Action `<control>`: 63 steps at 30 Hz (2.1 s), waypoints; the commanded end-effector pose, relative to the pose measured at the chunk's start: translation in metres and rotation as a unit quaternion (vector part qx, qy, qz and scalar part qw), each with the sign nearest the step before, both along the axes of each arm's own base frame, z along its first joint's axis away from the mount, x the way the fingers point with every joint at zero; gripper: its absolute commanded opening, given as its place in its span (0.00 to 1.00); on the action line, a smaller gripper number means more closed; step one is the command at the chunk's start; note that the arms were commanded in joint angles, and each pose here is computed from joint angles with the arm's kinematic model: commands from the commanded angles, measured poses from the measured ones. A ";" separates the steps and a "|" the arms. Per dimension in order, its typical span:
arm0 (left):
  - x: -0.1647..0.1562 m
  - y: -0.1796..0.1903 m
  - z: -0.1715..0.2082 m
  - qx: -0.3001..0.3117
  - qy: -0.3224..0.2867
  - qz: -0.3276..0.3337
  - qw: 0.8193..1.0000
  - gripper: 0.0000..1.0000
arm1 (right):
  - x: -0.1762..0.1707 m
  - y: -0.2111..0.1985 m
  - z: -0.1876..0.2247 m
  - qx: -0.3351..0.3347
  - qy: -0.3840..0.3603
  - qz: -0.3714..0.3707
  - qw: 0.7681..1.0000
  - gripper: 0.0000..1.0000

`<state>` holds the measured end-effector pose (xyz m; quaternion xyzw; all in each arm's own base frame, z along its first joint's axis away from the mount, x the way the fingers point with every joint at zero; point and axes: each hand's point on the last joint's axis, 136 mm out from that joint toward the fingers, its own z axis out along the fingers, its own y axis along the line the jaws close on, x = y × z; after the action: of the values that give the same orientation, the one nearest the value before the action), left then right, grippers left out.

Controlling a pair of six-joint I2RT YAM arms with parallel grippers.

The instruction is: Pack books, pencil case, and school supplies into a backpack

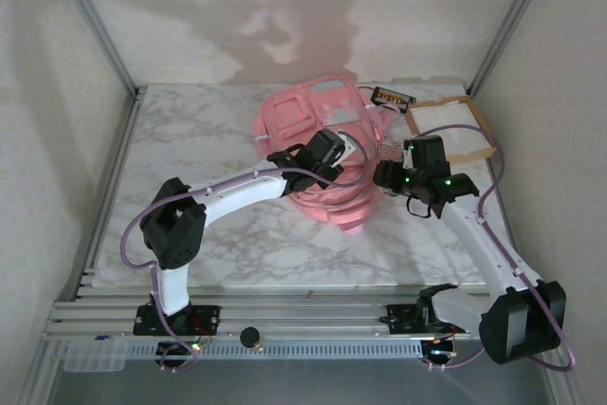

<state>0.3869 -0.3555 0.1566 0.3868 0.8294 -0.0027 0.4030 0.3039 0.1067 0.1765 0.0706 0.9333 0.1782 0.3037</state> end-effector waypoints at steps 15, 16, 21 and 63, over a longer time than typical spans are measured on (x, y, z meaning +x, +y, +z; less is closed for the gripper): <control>0.002 -0.007 -0.034 0.067 0.012 -0.078 0.995 0.14 | 0.002 0.004 0.002 0.003 0.003 0.017 1.000 0.57; 0.003 -0.007 -0.035 0.069 0.014 -0.081 0.994 0.11 | 0.002 0.005 0.003 0.004 0.002 0.019 1.000 0.57; 0.006 -0.010 -0.022 0.057 0.011 -0.073 0.996 0.00 | 0.000 0.006 0.001 0.003 0.008 0.024 1.000 0.55; -0.036 -0.019 0.006 0.029 0.026 -0.074 0.997 0.59 | -0.025 -0.009 -0.015 0.016 0.059 0.019 0.998 0.51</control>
<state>0.3662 -0.3795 0.1747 0.4085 0.8219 -0.0475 0.3941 0.2786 0.1038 0.1583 0.0630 0.9507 0.1889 0.2378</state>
